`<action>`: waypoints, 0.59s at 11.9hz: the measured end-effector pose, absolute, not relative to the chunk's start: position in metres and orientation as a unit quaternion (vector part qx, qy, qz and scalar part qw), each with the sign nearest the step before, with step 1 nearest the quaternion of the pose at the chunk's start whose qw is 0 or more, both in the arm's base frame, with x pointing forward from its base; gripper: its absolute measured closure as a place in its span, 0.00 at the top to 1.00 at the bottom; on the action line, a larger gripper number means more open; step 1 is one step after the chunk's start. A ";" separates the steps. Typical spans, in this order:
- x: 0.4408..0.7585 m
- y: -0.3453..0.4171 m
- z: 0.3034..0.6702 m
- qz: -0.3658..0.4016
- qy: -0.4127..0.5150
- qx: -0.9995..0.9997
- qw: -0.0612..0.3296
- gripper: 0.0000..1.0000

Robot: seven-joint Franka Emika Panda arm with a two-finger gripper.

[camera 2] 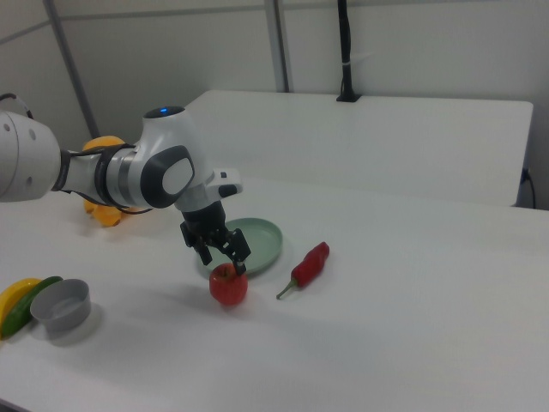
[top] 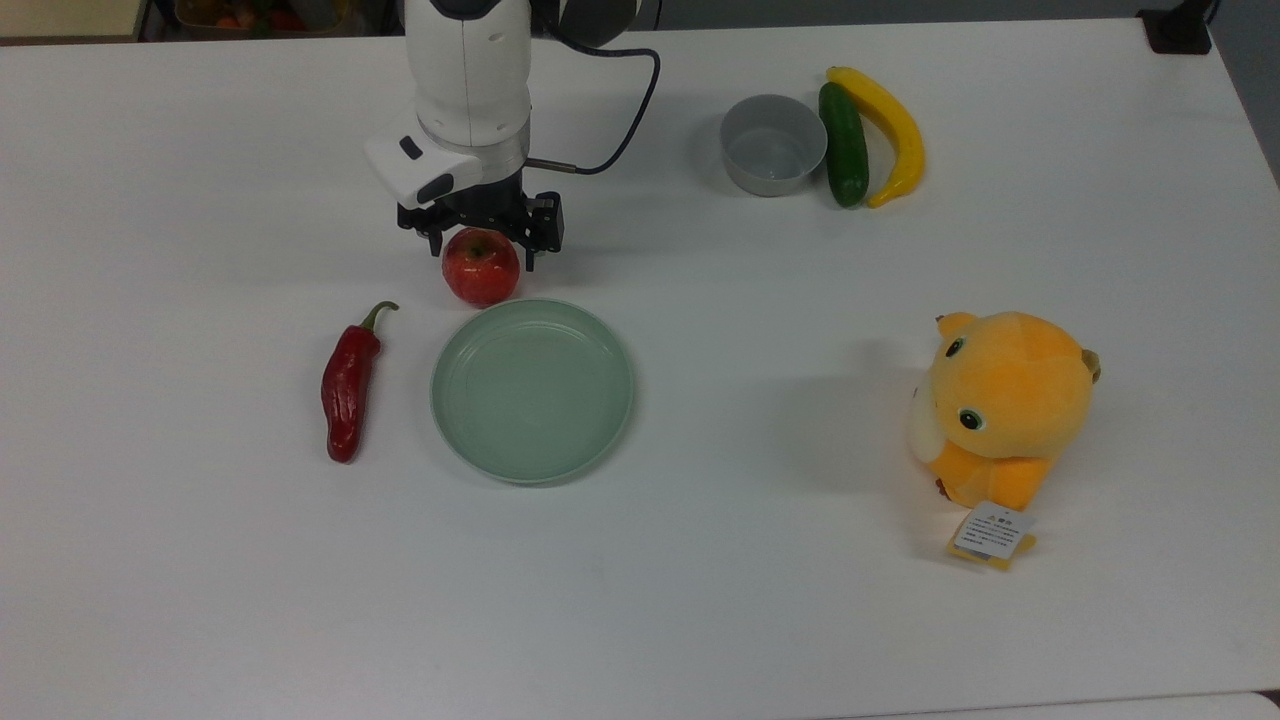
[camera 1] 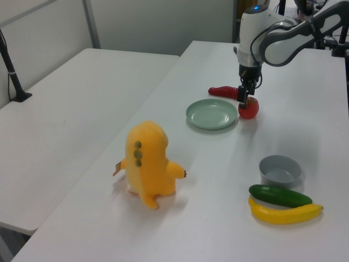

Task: Red apple placed in the center of the desktop
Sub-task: 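Open the gripper and raise it away from the apple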

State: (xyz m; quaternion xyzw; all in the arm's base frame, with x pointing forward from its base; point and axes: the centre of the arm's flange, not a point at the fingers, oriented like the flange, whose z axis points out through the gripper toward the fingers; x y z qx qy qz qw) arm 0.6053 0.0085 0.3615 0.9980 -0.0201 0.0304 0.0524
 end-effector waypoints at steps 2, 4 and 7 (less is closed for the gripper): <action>0.608 0.009 0.370 0.037 -0.020 0.998 0.052 1.00; 0.606 0.009 0.393 0.024 -0.023 0.998 0.056 1.00; 0.597 0.032 0.430 0.023 -0.009 0.998 0.059 1.00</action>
